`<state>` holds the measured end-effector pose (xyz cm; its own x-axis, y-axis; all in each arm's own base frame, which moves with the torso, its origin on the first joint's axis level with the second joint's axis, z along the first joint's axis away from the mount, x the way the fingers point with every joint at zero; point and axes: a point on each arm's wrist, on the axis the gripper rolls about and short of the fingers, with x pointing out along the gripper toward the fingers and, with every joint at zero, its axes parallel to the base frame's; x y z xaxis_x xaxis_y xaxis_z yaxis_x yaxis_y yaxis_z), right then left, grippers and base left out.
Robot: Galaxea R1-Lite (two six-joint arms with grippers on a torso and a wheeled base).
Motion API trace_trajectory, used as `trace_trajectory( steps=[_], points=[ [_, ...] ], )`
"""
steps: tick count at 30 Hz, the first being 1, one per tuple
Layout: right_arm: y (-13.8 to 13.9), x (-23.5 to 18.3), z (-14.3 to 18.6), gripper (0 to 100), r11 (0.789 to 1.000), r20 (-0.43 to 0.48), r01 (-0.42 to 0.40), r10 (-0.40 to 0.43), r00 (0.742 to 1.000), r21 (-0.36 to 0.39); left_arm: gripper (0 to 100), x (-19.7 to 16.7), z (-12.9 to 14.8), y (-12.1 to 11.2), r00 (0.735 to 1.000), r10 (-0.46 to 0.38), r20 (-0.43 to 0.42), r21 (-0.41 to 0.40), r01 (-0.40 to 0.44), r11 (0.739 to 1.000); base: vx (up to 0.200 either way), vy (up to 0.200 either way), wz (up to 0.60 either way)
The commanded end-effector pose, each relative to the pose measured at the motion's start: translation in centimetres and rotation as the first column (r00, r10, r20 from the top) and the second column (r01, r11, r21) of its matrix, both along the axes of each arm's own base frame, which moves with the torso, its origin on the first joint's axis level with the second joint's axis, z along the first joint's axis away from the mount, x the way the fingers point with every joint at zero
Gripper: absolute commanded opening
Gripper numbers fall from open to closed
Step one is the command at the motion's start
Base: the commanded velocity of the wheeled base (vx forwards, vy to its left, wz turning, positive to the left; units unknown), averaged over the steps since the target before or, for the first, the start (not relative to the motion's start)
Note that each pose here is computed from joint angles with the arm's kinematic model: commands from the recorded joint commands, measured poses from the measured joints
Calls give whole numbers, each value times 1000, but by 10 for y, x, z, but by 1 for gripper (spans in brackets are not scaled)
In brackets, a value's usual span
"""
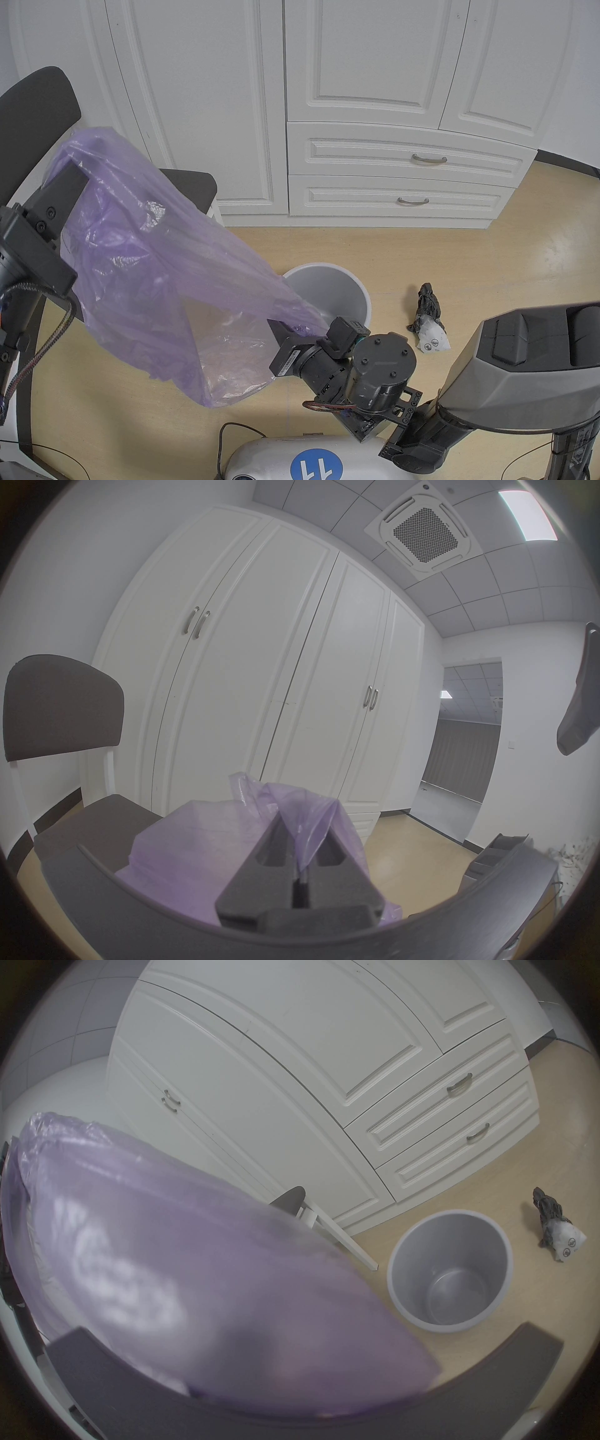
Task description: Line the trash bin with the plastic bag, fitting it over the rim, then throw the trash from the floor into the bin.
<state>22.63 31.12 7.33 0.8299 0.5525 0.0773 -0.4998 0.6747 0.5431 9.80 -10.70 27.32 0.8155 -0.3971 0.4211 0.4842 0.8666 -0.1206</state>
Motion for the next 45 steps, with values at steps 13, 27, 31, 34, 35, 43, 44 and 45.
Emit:
trace_trajectory(
  steps=[13,27,31,34,35,43,44,45],
  points=[
    [-95,-1,99,0,975,211,165,-132,969,-150,0,24,-44,-35,983,-39,-182,98,57,994,0,0,0],
    [-182,-50,166,0,893,53,216,-212,976,-396,0,104,-128,-122,873,14,-487,158,72,985,0,0,0],
    [-207,-42,155,0,784,111,312,-301,947,-537,0,114,-140,-127,860,25,-509,175,76,982,0,0,0],
    [-212,-38,146,0,743,110,322,-321,941,-587,0,123,-146,-127,855,36,-518,181,68,981,0,0,0],
    [-213,-36,144,0,731,109,327,-330,938,-599,0,125,-146,-127,854,41,-519,182,64,981,0,0,0],
    [-201,-16,118,0,668,56,305,-367,928,-678,0,150,-155,-120,839,66,-540,161,26,987,0,0,0],
    [-200,-12,114,0,655,47,304,-379,924,-692,0,153,-157,-119,836,74,-543,160,17,987,0,0,0],
    [-200,-10,111,0,641,44,306,-390,920,-704,0,155,-158,-118,835,79,-545,159,11,987,0,0,0]
  ],
)
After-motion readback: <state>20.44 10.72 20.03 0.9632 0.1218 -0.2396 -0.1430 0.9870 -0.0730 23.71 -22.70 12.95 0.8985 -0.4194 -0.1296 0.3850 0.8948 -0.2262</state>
